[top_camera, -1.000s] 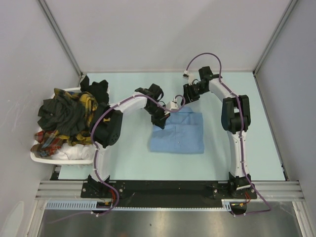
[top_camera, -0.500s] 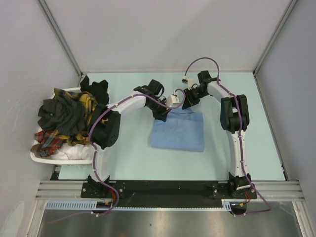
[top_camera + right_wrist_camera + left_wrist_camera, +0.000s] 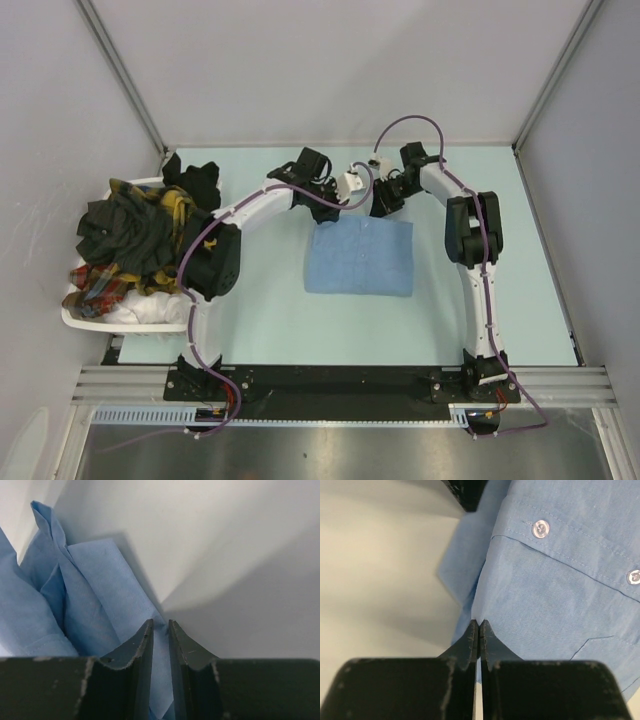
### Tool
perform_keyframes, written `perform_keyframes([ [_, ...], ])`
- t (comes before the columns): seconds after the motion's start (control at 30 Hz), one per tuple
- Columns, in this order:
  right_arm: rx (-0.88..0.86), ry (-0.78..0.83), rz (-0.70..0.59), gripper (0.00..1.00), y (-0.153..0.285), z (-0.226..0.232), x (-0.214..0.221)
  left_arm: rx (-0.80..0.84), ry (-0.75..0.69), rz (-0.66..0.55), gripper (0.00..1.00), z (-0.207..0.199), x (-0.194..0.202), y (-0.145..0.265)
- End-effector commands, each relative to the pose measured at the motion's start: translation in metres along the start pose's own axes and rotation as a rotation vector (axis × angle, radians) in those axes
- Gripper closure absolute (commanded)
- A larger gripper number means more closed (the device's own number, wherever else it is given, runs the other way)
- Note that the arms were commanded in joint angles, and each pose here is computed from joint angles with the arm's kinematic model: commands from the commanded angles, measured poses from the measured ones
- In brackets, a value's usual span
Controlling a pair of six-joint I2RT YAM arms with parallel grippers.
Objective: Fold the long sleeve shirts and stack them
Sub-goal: Fold the shirt
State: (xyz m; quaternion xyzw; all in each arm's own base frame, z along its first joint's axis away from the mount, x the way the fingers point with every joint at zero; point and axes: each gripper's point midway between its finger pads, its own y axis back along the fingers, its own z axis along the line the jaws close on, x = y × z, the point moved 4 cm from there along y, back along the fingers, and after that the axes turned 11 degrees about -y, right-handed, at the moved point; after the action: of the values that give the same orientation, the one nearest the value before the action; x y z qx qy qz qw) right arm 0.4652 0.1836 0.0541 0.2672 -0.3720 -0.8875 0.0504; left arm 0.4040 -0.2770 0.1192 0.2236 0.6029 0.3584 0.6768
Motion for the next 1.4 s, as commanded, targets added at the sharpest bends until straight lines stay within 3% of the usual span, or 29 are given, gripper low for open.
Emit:
perform_keyframes([
  [0.0,-0.03,0.03,-0.014,0.76,0.003,0.003,-0.011,-0.125,-0.034,-0.054,1.0,0.034,-0.02,0.005],
  [0.2,-0.014,0.04,-0.033,0.76,0.01,0.002,-0.021,-0.154,-0.033,-0.023,1.0,0.041,-0.008,-0.008],
  [0.47,0.062,0.011,-0.173,0.64,0.061,-0.01,-0.057,-0.173,-0.01,0.02,0.97,0.049,0.007,-0.022],
  [0.57,0.067,-0.009,-0.203,0.57,0.092,-0.01,-0.059,-0.172,0.03,0.023,0.87,0.053,0.011,-0.022],
  [0.6,0.05,0.008,-0.215,0.56,0.103,-0.004,-0.059,-0.174,0.04,0.019,0.77,0.055,0.011,-0.022],
  [0.77,0.028,-0.048,-0.15,0.54,0.132,0.001,-0.027,-0.166,0.128,-0.031,0.49,0.061,-0.002,-0.001],
  [0.9,-0.09,-0.125,-0.103,0.53,0.147,0.037,0.001,-0.122,0.25,-0.138,0.44,0.052,-0.026,0.042],
  [1.0,-0.254,-0.209,-0.115,0.42,0.154,0.08,0.027,0.012,0.381,-0.265,0.34,0.021,-0.041,0.073],
  [1.03,-0.292,-0.239,-0.122,0.31,0.16,0.097,0.034,0.097,0.456,-0.284,0.3,0.001,-0.038,0.072],
  [1.07,-0.37,-0.299,-0.096,0.26,0.151,0.107,0.052,0.145,0.477,-0.308,0.13,-0.012,-0.04,0.074],
  [1.13,-0.424,-0.315,-0.048,0.09,0.137,0.126,0.069,0.233,0.549,-0.345,0.01,-0.044,-0.044,0.079],
  [1.23,-0.464,-0.317,0.064,0.07,0.111,0.151,0.103,0.347,0.63,-0.341,0.01,-0.082,-0.042,0.07],
  [1.37,-0.532,-0.349,0.156,0.13,0.087,0.16,0.13,0.473,0.734,-0.359,0.01,-0.116,-0.037,0.057],
])
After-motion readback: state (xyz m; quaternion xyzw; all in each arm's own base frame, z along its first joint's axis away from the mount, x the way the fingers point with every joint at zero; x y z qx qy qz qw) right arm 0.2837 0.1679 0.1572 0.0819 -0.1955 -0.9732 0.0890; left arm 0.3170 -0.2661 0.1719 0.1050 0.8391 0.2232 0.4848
